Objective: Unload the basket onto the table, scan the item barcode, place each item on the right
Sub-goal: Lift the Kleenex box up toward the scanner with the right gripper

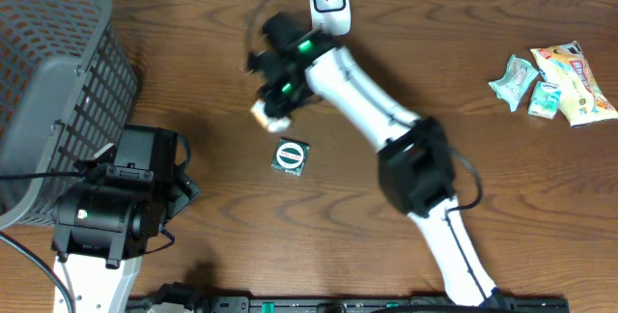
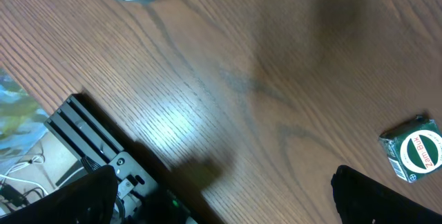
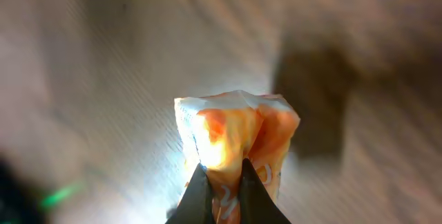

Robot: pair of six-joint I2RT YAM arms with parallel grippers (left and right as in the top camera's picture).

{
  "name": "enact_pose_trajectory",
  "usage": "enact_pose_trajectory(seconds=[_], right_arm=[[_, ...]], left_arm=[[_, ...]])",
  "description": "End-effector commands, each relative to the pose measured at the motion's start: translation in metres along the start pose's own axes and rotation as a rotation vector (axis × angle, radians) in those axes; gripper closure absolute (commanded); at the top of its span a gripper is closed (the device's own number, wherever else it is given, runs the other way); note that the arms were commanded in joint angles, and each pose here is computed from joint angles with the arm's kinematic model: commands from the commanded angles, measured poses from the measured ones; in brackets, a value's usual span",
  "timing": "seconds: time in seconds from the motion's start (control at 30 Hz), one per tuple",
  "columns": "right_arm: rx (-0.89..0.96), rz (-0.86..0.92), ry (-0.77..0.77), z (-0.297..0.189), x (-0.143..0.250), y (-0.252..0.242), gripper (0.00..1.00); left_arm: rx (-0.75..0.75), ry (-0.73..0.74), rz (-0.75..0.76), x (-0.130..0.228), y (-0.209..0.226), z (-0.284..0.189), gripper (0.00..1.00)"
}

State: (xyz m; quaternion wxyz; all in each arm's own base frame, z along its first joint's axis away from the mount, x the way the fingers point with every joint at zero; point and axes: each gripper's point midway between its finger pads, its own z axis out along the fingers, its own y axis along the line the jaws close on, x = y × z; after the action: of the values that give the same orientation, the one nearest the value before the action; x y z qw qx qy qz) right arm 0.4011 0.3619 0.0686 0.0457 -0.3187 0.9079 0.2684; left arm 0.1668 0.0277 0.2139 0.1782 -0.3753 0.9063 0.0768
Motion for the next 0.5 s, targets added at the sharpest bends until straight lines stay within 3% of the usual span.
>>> enact_pose_trajectory(seconds=[0.0,0.2,0.47], right_arm=[[-0.237,0.072,-0.078,-0.042,-0.011,0.004,0.99],[-0.433,0.147,-0.104,-0.064,0.010,-0.031,0.99],[-0.418,0.362,-0.050,-0.044,0.064,-0.098,0.99]], left_arm=[[0.004,-0.025,-0.020,-0.005,0.001,-0.005,0.02],[0.004,-0.025,-0.020,-0.005,0.001,-0.005,0.02],[0.004,-0.025,-0.020,-0.005,0.001,-0.005,0.02]])
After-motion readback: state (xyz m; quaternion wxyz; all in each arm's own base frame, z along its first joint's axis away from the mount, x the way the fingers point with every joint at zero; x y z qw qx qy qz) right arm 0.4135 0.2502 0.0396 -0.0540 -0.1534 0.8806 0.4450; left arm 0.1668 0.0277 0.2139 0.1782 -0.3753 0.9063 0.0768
